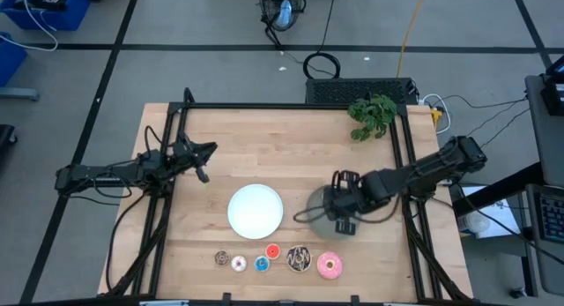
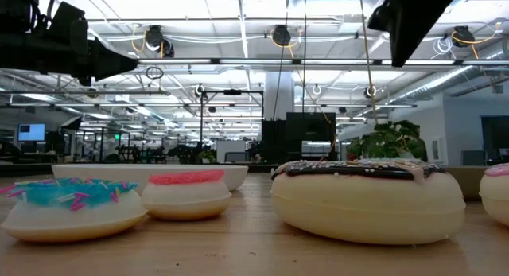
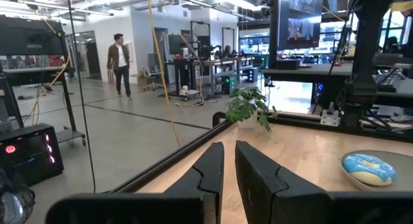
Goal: Pick & Place donuts
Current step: Put the large pink donut on the brown plate
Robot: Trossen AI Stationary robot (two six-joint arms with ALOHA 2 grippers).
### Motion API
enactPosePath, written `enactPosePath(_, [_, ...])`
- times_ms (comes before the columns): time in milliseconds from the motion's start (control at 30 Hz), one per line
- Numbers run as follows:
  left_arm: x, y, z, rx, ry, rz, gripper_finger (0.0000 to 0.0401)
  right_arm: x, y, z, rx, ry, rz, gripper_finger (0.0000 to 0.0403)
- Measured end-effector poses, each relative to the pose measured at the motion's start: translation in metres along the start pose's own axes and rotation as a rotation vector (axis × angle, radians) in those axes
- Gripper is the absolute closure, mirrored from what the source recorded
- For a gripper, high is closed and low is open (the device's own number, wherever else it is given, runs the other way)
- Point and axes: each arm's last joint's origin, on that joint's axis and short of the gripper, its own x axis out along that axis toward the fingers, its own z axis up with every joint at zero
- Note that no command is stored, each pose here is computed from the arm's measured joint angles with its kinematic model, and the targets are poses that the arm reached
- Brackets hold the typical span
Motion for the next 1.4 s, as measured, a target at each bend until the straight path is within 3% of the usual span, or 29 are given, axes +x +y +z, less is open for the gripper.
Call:
enactPosePath(233, [0.000, 0.000, 0.000, 0.001, 0.003, 0.000, 0.0357, -0.009, 0.030, -0.004, 0.024, -0.041, 0.069, 0.0402])
enactPosePath(500, [0.000, 0.000, 0.000, -0.009, 0.003, 0.000, 0.0357, -0.033, 0.063, 0.010, -0.090, 0.004, 0.059, 0.0403])
enactPosePath(800, [0.000, 0.000, -0.001, -0.015, 0.011, -0.001, 0.0357, -0.023, 0.085, 0.006, -0.080, 0.084, 0.140, 0.0403])
enactPosePath(1167, [0.000, 0.000, -0.001, -0.016, 0.010, 0.000, 0.0357, -0.025, 0.102, 0.015, -0.089, -0.057, 0.257, 0.0403])
enactPosePath(1400, [0.000, 0.000, -0.003, -0.024, 0.025, -0.001, 0.0357, -0.025, 0.109, 0.012, -0.092, -0.110, 0.227, 0.0403])
